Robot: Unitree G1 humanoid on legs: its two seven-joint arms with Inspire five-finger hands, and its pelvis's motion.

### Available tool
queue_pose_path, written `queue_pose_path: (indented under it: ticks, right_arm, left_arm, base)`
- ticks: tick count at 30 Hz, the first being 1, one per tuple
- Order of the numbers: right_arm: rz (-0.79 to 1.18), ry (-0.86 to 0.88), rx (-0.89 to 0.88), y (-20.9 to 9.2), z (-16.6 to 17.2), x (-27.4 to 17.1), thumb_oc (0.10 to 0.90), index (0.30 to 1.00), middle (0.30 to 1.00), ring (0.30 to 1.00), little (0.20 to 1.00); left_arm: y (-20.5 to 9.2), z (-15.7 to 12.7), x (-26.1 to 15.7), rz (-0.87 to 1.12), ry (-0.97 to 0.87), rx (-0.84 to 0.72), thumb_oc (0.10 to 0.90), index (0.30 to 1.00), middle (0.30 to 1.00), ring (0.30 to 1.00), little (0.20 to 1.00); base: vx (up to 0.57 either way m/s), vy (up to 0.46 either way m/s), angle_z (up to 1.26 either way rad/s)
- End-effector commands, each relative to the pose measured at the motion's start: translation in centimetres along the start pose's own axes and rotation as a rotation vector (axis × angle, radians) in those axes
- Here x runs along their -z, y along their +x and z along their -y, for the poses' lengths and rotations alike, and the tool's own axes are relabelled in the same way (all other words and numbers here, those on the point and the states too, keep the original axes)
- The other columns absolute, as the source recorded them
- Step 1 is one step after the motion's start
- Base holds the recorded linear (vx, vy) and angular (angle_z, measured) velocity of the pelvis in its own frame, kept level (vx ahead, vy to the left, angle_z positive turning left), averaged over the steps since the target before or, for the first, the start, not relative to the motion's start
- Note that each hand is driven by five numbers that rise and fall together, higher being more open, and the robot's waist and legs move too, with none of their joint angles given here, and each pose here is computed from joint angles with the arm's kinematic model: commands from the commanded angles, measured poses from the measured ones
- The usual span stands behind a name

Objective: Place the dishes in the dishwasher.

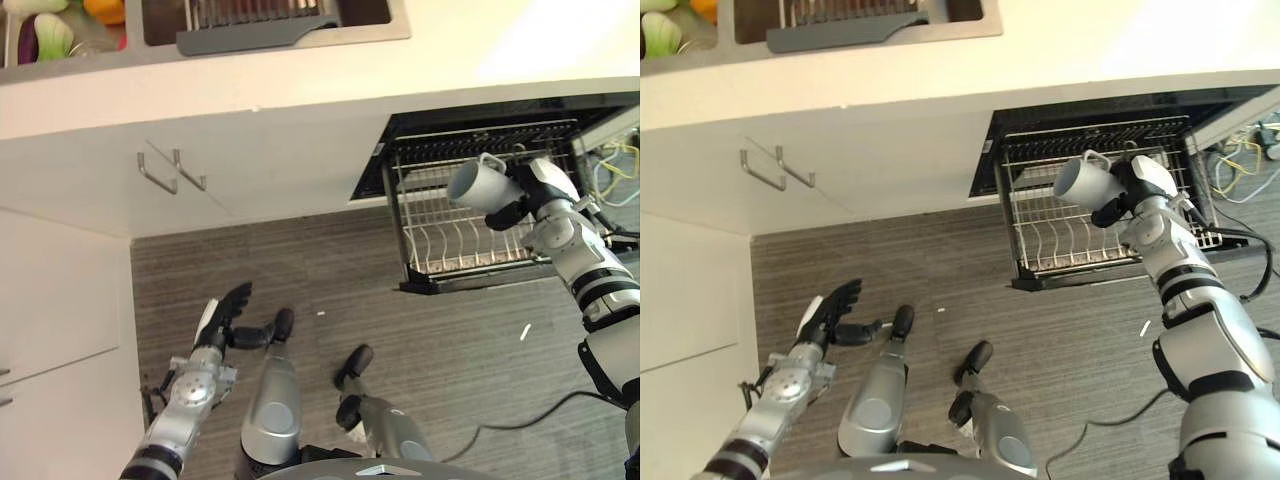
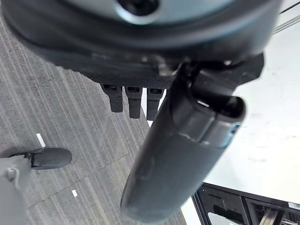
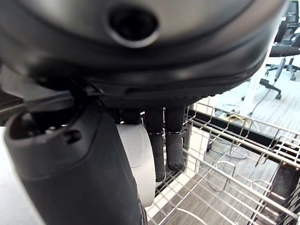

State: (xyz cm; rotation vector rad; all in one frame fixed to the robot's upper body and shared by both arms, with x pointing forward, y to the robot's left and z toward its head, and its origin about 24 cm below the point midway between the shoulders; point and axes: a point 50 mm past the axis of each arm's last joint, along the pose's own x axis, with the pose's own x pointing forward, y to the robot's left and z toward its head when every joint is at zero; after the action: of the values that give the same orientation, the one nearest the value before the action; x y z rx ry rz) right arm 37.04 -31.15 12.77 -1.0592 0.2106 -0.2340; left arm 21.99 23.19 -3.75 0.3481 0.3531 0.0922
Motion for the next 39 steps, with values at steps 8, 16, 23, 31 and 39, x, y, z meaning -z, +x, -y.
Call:
queue_pose_path:
  ticks: [8,16,23,31,39]
  right_arm:
    - [0.124,-0.064,0.084,1.0,2.8,-4.1,0.4,0.3,0.3,0.3,0.3]
    - [0.131,-0.043,0.081,1.2,2.2,-5.0,0.8,0.9,0.9,0.9,0.9]
    - [0.123,-0.002,0.122,1.1,3.6,-4.6,0.8,0.9,0.9,0.9,0.9]
    - [0.292,0.129,0.062,-0.4,1.9,-6.1,0.8,0.9,0.9,0.9,0.9]
    - [0.677,1.153,0.013,-11.0,-1.4,-6.3,0.8,0.9,0.9,0.9,0.9]
  left_arm:
    - [0.5,-0.5,-2.4,0.146,0.009,-0.014,0.8,0.9,0.9,0.9,0.9]
    - [1.0,-0.8,-0.6,0.055,0.057,-0.047,0.8,0.9,0.9,0.9,0.9]
    - [-0.5,-1.7,6.7,-0.312,0.144,-0.102,0.8,0.9,0.9,0.9,0.9]
    - [-3.9,-1.5,12.2,-0.616,0.215,-0.097,0.8,0.9,0.9,0.9,0.9]
    - [-8.2,0.1,16.0,-0.885,0.093,-0.122,0.8,0.9,0.9,0.9,0.9]
  base:
    - [-0.01,-0.008,0.03]
    - [0.0,0.0,0.0]
    - [0.03,0.012,-0.08]
    - [0.07,0.029,-0.24]
    - [0.07,0.032,-0.09]
